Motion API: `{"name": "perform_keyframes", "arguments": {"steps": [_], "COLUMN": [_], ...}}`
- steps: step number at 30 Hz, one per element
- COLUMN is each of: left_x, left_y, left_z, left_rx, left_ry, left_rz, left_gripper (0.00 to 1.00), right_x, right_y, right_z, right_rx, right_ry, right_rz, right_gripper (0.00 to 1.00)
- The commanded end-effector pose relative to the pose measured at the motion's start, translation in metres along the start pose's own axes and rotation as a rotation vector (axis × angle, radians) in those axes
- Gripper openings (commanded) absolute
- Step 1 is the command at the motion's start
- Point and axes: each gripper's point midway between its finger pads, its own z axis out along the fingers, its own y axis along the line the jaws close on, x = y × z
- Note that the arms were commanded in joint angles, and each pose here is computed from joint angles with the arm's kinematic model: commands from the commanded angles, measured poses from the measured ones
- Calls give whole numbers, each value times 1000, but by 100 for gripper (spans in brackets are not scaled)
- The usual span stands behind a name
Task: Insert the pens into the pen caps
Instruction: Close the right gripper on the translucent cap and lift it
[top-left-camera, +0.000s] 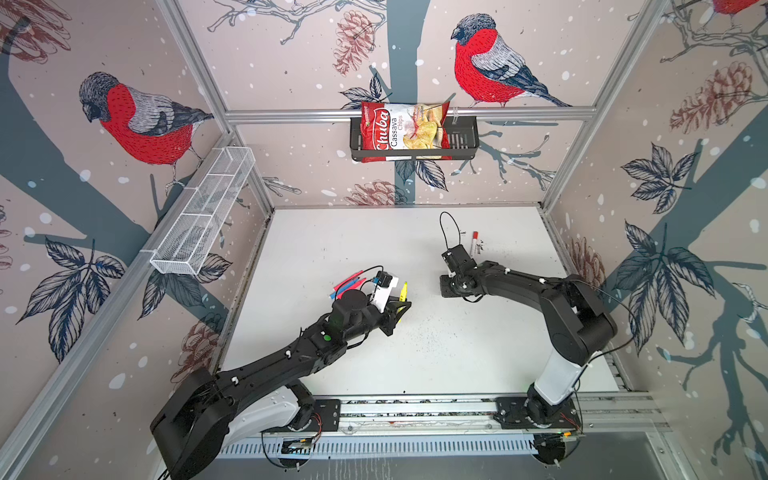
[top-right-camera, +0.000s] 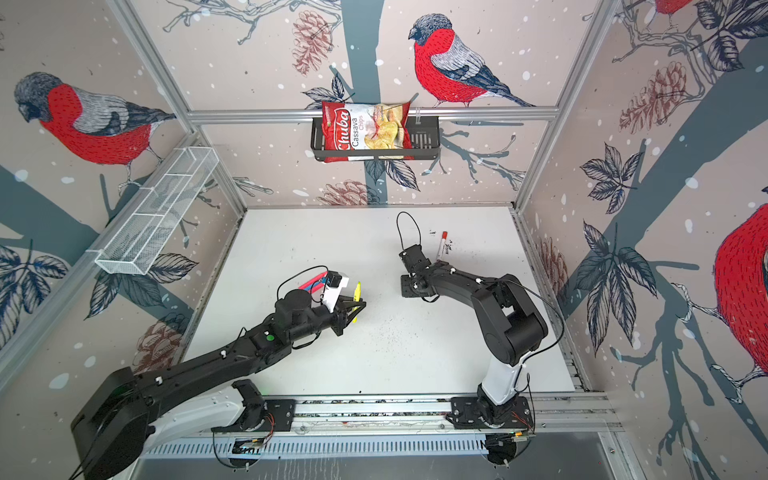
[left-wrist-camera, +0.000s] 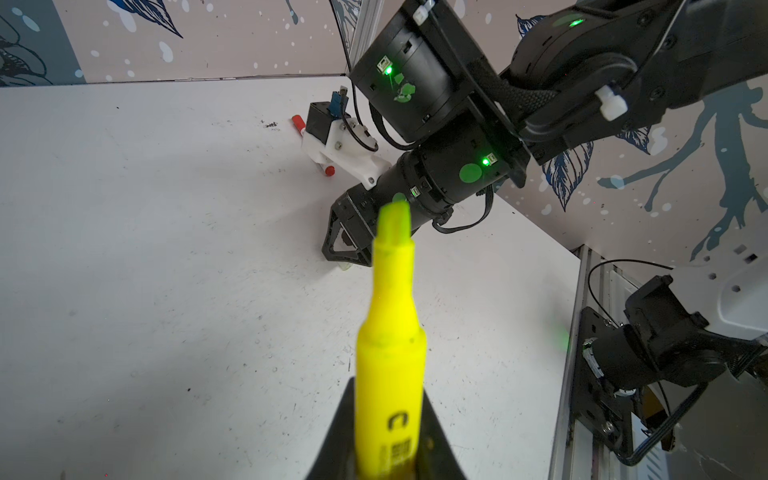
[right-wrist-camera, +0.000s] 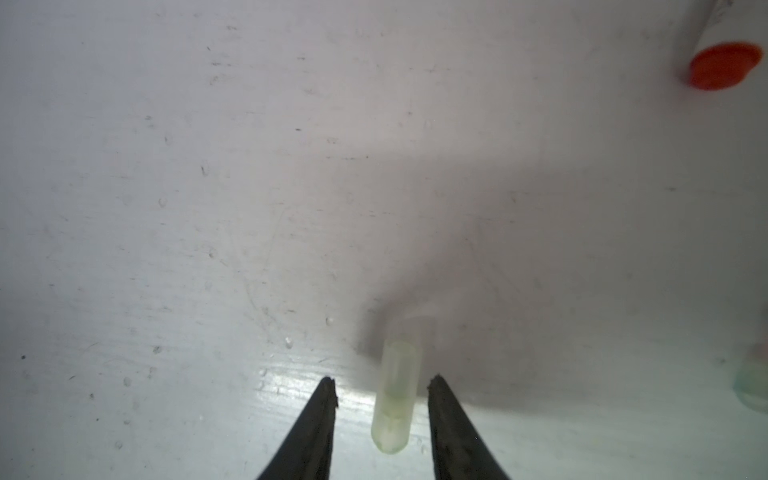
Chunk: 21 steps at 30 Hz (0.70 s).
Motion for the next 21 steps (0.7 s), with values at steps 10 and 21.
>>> {"name": "perform_keyframes", "arguments": {"steps": [10,21], "left_x": [-3,-3], "left_y": [0,-2], "left_z": [-1,0], "left_rx": [-4,13], "left_ry": [-7,-16], "left_rz": [8,1], "left_gripper": [0,0], "right_x": [12,-14], "right_y": [-4,33], "right_z": [10,-33], "right_rx": [54,-191], "right_ry": [60,-93], "right_rz": [-35,-41], "right_gripper": [26,7]}}
